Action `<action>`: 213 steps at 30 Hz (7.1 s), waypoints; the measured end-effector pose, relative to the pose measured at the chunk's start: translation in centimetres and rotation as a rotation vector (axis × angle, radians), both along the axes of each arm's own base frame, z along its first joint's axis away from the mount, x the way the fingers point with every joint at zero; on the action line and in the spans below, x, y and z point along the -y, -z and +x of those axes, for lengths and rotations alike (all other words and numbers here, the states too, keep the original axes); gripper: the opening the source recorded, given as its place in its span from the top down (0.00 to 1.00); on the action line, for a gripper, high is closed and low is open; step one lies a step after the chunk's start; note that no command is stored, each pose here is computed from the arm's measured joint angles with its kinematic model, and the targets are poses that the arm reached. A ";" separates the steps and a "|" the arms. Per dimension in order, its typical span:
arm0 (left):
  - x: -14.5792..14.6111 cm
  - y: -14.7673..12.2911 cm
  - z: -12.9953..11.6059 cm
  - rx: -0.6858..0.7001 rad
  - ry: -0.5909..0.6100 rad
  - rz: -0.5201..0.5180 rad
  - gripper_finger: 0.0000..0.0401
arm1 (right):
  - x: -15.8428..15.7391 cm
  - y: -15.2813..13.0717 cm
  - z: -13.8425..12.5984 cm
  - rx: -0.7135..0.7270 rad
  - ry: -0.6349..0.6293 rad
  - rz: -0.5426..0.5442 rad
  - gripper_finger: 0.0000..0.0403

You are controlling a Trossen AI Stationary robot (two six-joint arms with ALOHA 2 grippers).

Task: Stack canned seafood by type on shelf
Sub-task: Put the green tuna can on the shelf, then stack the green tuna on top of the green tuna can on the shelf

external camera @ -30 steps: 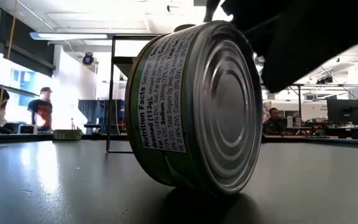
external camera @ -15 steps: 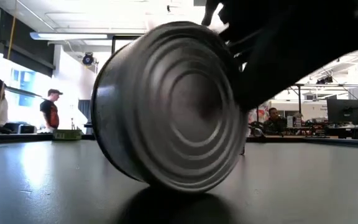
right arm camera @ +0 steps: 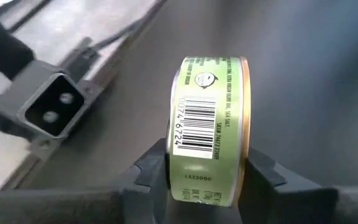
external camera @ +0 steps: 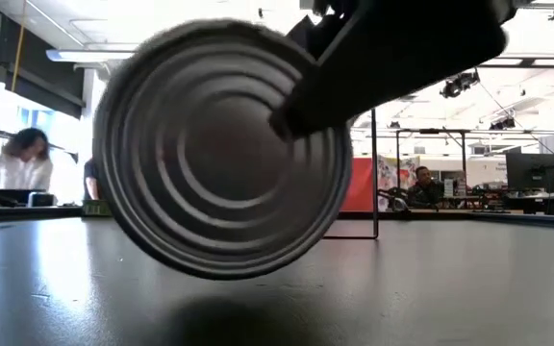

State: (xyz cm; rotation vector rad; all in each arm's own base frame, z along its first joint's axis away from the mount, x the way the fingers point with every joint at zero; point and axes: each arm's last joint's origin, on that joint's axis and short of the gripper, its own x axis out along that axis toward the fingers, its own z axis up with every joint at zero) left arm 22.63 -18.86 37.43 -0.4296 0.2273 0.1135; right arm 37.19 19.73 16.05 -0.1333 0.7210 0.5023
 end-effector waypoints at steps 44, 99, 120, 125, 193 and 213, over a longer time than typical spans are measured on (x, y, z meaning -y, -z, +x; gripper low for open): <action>4.9 6.6 -6.6 -0.348 0.037 0.228 1.00 | 17.8 -14.3 1.6 -0.363 0.570 -0.968 0.67; 4.7 6.5 -6.3 -0.260 -0.080 0.147 1.00 | 17.6 -17.6 -1.0 -0.361 0.573 -0.589 0.34; -11.8 0.1 -1.2 -0.378 -0.189 0.310 1.00 | 18.7 -19.3 -5.9 -0.402 0.862 -0.463 0.39; -15.6 0.0 -0.3 -0.425 -0.203 0.252 1.00 | 21.4 -15.8 -8.7 -0.327 0.930 -0.365 0.61; -42.4 21.7 -5.6 -1.338 -0.904 -0.275 1.00 | 25.9 -8.1 -12.6 0.458 0.923 0.550 1.00; -24.3 21.7 2.1 -1.583 -0.591 -0.320 1.00 | 25.3 -7.8 -12.6 0.371 0.737 0.563 1.00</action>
